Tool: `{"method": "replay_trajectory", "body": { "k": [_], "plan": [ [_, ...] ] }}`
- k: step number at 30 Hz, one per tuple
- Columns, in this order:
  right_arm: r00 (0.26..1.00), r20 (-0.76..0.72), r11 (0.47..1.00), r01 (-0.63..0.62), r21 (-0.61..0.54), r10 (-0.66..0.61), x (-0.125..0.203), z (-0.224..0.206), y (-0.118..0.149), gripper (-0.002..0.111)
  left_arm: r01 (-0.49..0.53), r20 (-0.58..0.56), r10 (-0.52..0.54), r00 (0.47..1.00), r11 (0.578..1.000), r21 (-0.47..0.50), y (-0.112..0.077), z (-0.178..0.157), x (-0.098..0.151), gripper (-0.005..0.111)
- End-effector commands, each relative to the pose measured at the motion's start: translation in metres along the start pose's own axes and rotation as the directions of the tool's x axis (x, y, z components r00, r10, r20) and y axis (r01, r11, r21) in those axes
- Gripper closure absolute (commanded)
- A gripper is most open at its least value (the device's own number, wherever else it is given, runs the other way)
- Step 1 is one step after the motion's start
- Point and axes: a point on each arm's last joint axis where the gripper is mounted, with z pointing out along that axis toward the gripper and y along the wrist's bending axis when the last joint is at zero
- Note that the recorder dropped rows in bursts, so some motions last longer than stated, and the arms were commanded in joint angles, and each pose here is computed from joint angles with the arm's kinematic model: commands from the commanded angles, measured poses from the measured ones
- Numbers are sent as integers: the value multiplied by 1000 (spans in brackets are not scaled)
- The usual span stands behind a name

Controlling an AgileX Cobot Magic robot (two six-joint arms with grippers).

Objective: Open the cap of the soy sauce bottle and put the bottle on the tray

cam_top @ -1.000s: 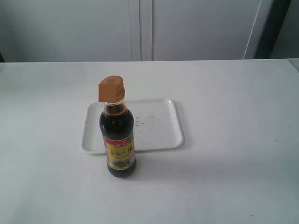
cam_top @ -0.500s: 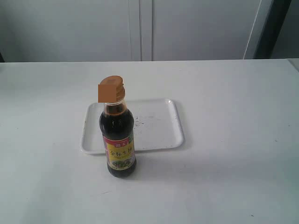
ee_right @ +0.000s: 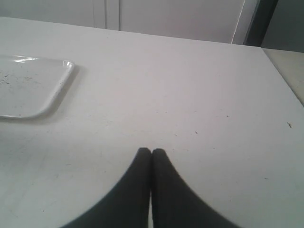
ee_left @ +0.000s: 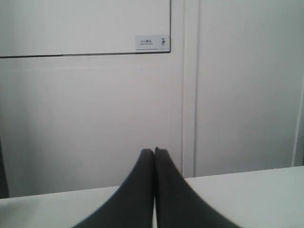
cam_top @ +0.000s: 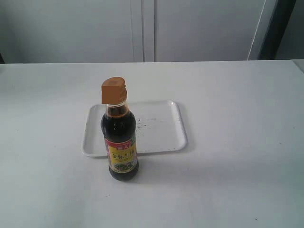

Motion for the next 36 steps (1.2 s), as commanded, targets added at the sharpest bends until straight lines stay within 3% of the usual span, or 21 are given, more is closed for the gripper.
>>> {"method": "replay_trajectory", "body": {
  "k": [1,11,17,30,36],
  "plan": [
    [1000,4,1000,-4,1,4,1,0,0,108,-4,10,3,1000,993,114,-6,27,-8,107],
    [1000,4,1000,-4,1,4,1,0,0,108,1,-51,16,999,951,308,-13,81,-9,107],
    [1000,4,1000,-4,1,4,1,0,0,108,29,-38,-12,999,878,477,-24,99,-13,107],
    [1000,4,1000,-4,1,4,1,0,0,108,53,-42,-34,999,767,639,-35,115,-10,107],
    [1000,4,1000,-4,1,4,1,0,0,108,55,-46,-32,998,697,715,-60,116,-5,107]
  ]
}}
